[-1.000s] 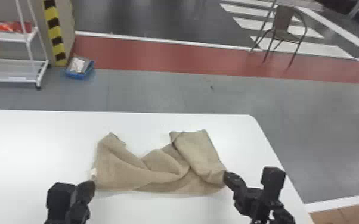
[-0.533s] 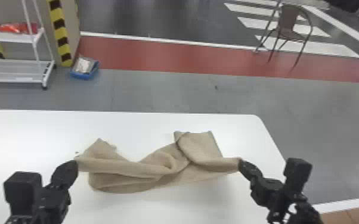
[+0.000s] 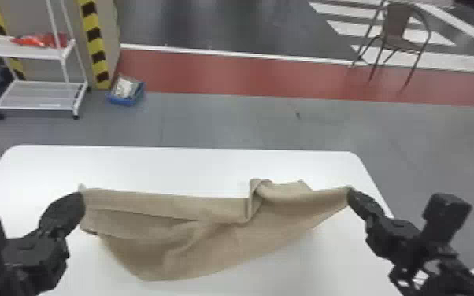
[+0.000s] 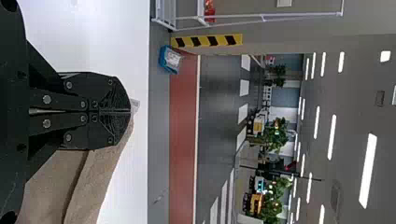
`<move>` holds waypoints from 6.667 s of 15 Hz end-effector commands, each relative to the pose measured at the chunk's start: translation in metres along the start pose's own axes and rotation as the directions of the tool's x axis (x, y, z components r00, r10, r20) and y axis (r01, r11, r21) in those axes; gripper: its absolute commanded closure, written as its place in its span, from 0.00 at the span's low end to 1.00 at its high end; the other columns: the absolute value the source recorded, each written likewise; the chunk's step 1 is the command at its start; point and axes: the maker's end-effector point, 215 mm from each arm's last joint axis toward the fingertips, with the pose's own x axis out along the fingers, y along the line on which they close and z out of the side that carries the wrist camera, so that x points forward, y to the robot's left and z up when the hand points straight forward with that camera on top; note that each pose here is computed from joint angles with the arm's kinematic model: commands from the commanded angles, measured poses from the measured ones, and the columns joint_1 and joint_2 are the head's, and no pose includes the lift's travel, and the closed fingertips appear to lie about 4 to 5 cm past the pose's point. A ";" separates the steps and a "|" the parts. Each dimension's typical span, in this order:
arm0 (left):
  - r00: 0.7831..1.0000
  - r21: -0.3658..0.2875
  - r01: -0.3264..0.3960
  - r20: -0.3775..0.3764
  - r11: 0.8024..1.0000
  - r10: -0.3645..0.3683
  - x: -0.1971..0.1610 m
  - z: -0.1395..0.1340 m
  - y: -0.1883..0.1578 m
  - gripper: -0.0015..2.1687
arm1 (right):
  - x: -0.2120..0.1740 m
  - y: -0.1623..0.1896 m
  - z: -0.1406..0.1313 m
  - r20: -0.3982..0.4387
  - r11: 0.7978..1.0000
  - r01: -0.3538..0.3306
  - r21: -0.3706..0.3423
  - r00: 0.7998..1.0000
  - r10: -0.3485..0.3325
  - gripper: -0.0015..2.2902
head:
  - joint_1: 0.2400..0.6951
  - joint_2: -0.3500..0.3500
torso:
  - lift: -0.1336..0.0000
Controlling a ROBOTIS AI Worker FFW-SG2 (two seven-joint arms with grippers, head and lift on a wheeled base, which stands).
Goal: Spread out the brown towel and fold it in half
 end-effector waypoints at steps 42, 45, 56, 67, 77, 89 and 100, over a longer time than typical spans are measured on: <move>0.951 -0.083 0.015 -0.306 0.996 -0.040 0.062 -0.143 0.050 0.10 | 0.020 -0.045 -0.071 -0.101 0.996 0.041 0.075 0.994 -0.033 0.77 | 1.00 0.26 | 1.00; 0.940 -0.115 0.063 -0.328 0.991 -0.098 0.061 -0.157 0.029 0.13 | 0.022 -0.046 -0.074 -0.095 0.996 0.043 0.073 0.995 -0.035 0.77 | 1.00 0.23 | 1.00; 0.944 -0.040 0.098 -0.312 0.994 -0.106 0.097 -0.178 0.007 0.13 | 0.028 -0.042 -0.076 -0.091 0.997 0.026 0.079 0.996 -0.019 0.77 | 1.00 0.17 | 1.00; 0.929 -0.029 0.133 -0.345 0.991 -0.135 0.093 -0.180 -0.007 0.50 | 0.022 -0.040 -0.068 -0.080 0.997 0.021 0.074 0.997 -0.015 0.77 | 1.00 0.15 | 1.00; 0.942 -0.076 0.090 -0.318 0.993 -0.110 0.022 -0.103 0.017 0.68 | 0.018 -0.031 -0.048 -0.048 0.998 0.001 0.066 0.999 0.002 0.77 | 1.00 0.18 | 1.00; 0.827 0.099 -0.074 -0.550 0.992 0.116 0.004 -0.165 0.085 0.06 | 0.016 -0.017 -0.056 -0.064 0.998 -0.022 0.061 0.998 0.026 0.77 | 1.00 0.33 | 1.00; 0.731 0.036 -0.099 -0.676 0.994 0.098 -0.053 -0.200 0.070 0.09 | 0.026 0.004 -0.085 -0.120 0.997 -0.052 0.058 0.991 0.059 0.77 | 1.00 0.36 | 1.00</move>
